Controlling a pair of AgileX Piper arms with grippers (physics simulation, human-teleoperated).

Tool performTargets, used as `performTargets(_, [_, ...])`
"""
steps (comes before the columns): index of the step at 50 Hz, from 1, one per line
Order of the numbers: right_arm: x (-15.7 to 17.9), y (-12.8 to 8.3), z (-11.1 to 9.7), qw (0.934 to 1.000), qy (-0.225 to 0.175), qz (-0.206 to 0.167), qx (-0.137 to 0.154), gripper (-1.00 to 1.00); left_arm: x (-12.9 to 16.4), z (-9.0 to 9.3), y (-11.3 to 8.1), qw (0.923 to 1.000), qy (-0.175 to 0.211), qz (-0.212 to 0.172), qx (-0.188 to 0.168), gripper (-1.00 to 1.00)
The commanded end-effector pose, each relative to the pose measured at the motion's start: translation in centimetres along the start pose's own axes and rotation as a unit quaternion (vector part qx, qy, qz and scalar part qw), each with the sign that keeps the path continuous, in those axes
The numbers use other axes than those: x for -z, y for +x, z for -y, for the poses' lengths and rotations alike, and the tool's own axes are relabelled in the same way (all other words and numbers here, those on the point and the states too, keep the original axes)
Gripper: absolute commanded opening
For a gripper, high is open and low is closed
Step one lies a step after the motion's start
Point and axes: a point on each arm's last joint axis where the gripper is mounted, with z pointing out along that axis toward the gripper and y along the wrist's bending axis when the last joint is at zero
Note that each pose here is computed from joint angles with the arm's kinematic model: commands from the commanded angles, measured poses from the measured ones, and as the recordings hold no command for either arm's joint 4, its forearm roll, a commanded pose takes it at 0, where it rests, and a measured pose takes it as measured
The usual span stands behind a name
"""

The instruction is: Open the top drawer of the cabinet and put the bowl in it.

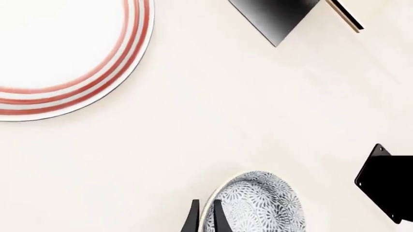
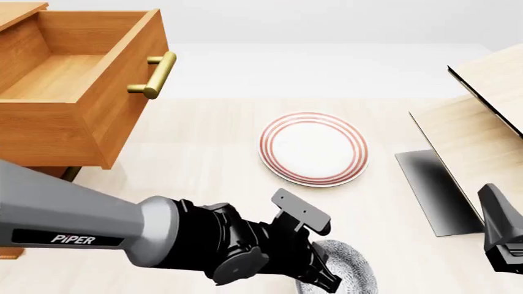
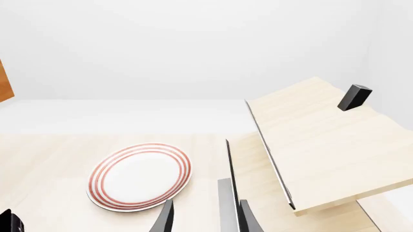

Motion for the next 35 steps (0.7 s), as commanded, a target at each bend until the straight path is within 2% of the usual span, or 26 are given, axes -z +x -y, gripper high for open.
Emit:
performTargets(1, [0.0,0.0,0.0,1.0,0.0,0.0,0.0,1.0,1.2,-0.2,-0.9,1.0,-0.003,0.006,0.004,-1.0])
performTargets(17, [0.0,0.0,0.0,1.0,0.0,0.0,0.0,1.0,2.7,0.5,-2.6,0.9999,-0.001,0.009,0.008,-1.0])
performTargets(30, [0.0,0.0,0.0,1.0,0.0,0.0,0.0,1.0,5.0,-1.6,-3.5,0.9991,-0.021,0.021,0.029,-1.0])
performTargets(35, [0.0,0.0,0.0,1.0,0.0,0.0,0.0,1.0,5.5,-1.7,-3.9,0.9987,-0.024,0.019,0.04,-1.0])
